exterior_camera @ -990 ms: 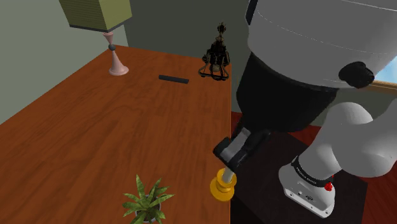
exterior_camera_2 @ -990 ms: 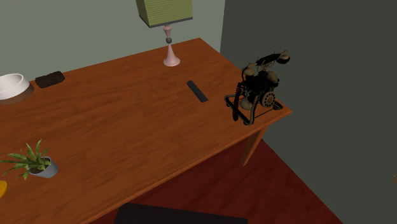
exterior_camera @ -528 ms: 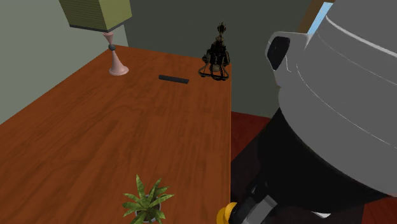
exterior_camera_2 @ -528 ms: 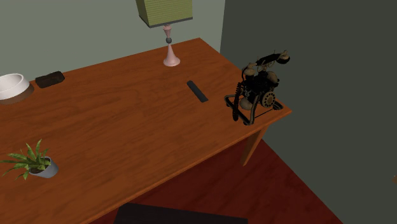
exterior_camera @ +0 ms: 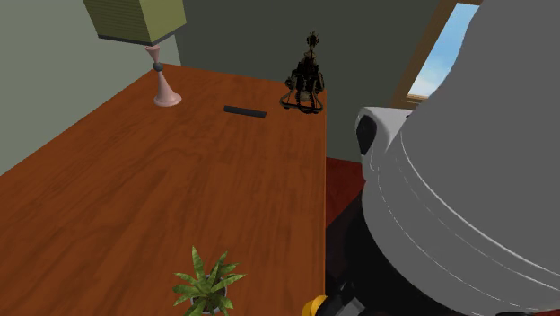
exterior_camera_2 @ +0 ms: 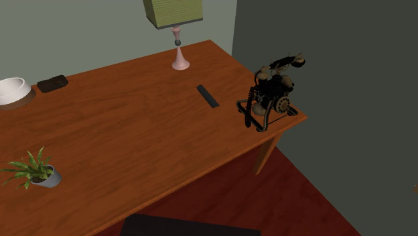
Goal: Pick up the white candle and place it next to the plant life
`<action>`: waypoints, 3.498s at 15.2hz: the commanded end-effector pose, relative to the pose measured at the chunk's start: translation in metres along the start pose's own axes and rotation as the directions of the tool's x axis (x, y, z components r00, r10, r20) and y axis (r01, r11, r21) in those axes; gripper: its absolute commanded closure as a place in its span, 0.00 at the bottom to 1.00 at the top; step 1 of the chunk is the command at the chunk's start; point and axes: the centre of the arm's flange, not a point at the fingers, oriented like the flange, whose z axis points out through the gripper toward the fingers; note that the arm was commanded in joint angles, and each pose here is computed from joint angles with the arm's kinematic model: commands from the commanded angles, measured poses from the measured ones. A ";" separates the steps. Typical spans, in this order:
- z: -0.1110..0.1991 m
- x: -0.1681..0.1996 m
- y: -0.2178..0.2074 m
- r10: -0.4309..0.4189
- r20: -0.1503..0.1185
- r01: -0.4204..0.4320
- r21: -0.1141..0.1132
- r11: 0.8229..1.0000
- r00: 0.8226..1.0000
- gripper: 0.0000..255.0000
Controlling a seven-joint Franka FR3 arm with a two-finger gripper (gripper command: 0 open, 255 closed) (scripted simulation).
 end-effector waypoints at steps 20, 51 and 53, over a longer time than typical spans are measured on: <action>0.111 -0.004 0.000 0.000 0.000 0.000 0.000 1.000 1.000 1.00; 0.112 -0.006 0.000 0.000 0.000 0.000 0.000 1.000 1.000 0.00; 0.112 -0.006 0.000 0.000 0.000 0.000 0.000 1.000 1.000 0.00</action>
